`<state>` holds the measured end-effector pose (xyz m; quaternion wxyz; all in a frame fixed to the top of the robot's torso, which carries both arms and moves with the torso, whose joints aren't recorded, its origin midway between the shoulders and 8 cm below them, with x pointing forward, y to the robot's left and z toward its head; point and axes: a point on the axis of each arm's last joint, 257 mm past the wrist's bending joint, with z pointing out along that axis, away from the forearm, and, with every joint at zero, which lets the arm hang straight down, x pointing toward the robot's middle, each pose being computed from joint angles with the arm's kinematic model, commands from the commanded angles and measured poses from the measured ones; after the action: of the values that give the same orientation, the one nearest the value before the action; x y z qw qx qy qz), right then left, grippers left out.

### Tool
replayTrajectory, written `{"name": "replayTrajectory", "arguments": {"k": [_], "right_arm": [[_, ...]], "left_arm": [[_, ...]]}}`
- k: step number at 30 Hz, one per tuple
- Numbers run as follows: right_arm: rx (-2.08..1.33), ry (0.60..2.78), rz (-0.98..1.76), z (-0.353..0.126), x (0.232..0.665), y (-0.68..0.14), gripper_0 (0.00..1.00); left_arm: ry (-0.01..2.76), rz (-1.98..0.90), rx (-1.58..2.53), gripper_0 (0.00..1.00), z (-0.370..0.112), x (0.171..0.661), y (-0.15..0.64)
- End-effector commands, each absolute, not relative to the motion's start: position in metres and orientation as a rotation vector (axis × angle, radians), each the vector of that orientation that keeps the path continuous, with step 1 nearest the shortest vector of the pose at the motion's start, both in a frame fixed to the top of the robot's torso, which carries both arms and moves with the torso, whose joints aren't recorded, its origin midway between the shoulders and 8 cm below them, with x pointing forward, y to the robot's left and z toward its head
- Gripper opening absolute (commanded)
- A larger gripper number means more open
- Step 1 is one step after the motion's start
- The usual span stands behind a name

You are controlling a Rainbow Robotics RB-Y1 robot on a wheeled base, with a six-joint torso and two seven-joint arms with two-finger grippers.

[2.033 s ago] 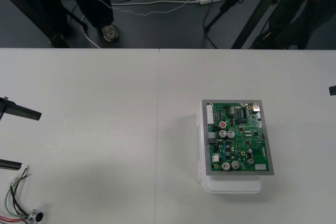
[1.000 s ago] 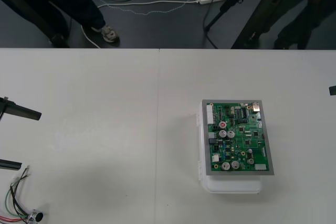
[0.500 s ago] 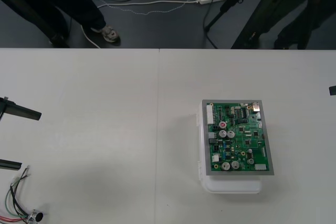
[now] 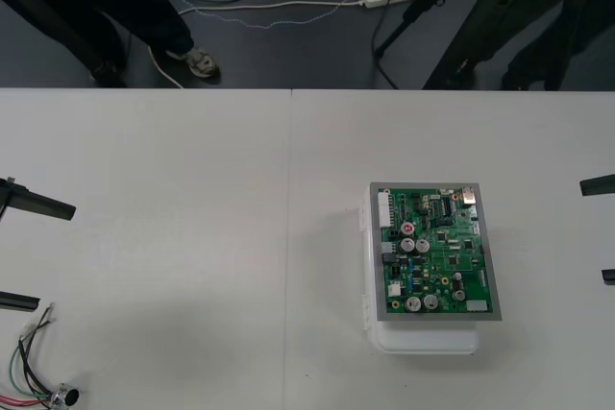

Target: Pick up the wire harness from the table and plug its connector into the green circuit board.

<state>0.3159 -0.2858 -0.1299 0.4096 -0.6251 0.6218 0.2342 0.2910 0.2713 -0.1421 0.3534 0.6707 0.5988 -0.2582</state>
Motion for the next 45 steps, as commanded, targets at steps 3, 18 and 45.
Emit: {"name": "replayTrajectory", "arguments": {"k": [3, 18, 45], "right_arm": [[-1.583, 1.576, 0.647, -0.135, 0.303, -0.279, 1.00], [-1.360, 1.458, 0.854, -0.111, 0.289, -0.272, 1.00], [-1.152, 1.280, 0.884, -0.091, 0.324, -0.265, 1.00]], "left_arm": [[1.576, -0.768, 1.755, 1.00, -0.167, 0.258, 0.276], [1.542, -0.606, 1.844, 1.00, -0.162, 0.270, 0.287], [1.208, -0.127, 2.533, 1.00, -0.212, 0.238, 0.327]]}}
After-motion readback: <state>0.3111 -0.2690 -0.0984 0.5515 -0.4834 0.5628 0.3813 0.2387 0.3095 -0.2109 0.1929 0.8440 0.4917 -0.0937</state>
